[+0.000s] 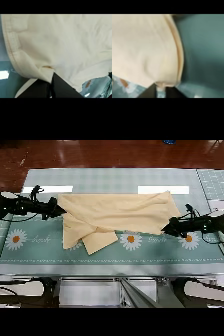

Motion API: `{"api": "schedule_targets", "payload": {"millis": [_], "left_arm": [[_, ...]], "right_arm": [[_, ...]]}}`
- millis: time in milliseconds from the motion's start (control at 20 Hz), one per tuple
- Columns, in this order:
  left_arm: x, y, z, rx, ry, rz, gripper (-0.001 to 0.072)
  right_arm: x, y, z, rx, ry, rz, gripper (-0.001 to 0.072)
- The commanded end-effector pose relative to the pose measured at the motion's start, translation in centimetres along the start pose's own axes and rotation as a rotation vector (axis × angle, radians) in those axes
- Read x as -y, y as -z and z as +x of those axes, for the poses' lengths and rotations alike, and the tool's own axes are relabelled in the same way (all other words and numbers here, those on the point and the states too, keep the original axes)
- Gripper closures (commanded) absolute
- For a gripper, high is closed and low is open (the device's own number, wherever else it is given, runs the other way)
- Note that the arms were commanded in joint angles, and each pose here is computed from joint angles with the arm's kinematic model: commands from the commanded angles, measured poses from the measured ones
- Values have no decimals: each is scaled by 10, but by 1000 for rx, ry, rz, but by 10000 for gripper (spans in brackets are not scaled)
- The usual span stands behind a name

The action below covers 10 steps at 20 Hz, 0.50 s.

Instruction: Fold the shirts.

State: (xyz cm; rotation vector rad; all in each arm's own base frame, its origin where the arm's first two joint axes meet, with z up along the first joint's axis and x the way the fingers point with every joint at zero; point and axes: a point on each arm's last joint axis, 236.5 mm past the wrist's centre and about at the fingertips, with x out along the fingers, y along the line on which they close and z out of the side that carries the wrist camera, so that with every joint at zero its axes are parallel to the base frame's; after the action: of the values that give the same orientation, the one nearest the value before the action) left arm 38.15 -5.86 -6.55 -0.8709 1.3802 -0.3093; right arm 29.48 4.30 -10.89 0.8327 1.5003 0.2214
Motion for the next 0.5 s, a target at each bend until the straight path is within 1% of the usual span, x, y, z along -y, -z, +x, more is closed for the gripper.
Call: {"api": "schedule_targets", "payload": {"millis": [0,100,150,250,300,350,450], "left_arm": [[10,-1,-5,-3,22,5,686],[47,-15,-28,19,85,71,686],[73,-27,-46,63,123,124,686],[141,-54,-102,210,196,240,686],[173,-61,-133,282,211,300,686],[204,-63,-165,357,224,367,686],[270,-49,-236,516,247,533,686]], "right_arm": [[-58,-23,9,52,-86,-118,695],[-105,-44,-25,87,-124,-254,695],[-133,-59,-52,142,-136,-315,695],[-199,-89,-130,325,-156,-454,695],[-235,-97,-176,433,-158,-530,696],[-264,-99,-218,528,-145,-600,695],[-317,-81,-301,710,-112,-733,696]]}}
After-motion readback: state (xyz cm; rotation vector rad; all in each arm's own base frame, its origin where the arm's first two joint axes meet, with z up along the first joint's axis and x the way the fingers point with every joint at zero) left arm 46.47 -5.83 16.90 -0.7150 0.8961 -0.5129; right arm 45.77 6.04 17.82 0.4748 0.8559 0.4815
